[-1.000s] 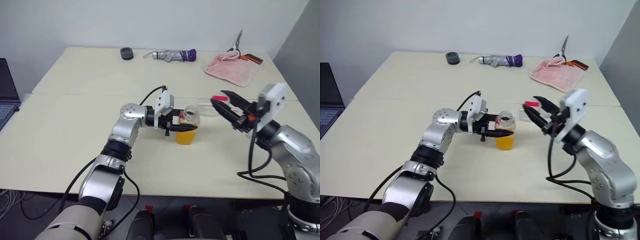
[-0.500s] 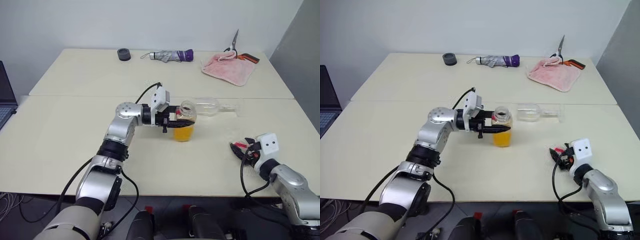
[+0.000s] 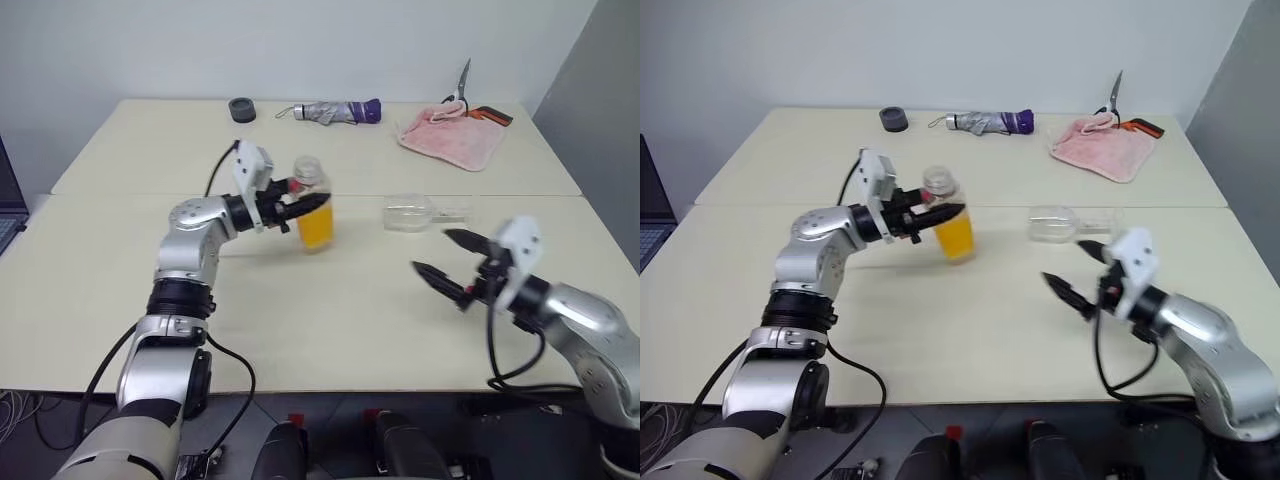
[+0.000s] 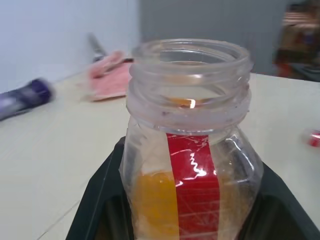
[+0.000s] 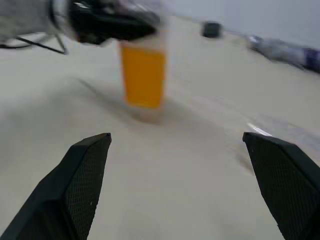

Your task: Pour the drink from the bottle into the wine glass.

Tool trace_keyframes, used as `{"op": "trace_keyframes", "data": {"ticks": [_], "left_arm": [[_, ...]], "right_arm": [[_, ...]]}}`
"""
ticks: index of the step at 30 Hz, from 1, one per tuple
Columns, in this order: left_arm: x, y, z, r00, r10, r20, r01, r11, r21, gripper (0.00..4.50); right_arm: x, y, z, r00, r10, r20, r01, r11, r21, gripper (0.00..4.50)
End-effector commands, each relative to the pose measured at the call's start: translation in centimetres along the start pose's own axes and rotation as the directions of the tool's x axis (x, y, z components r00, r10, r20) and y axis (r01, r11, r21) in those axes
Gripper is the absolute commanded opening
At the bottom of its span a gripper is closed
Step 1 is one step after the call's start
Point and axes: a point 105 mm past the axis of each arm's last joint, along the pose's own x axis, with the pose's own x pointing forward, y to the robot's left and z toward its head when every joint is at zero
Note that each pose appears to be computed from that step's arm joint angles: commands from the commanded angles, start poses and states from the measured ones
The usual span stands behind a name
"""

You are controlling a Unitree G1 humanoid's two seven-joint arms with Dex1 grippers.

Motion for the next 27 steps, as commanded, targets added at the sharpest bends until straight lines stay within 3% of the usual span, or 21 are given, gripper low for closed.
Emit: {"op": "trace_keyframes", "data": {"ticks": [1,5,11,27], "left_arm": [[-1.8,2.8,0.9,0.987,0.156,0.026,-0.157,0.987,0.032,1.87],[-3.4,4.6,0.3,0.965,0.263,0.017,-0.263,0.965,0.01,1.87],[-4.3,5.7,-0.2,0.944,0.33,-0.002,-0.33,0.944,0.028,1.87],[-3.6,6.6,-1.7,0.893,0.45,-0.018,-0.449,0.893,0.026,1.87]], "right_arm": [[2.7,0.8,0.7,0.997,0.075,-0.014,-0.075,0.996,-0.047,4.5],[6.9,1.6,1.4,0.991,0.13,-0.014,-0.131,0.984,-0.117,4.5],[9.4,3.0,1.5,0.985,0.168,-0.025,-0.17,0.972,-0.162,4.5],[10.9,2.8,1.6,0.994,0.107,-0.01,-0.107,0.977,-0.184,4.5]]}}
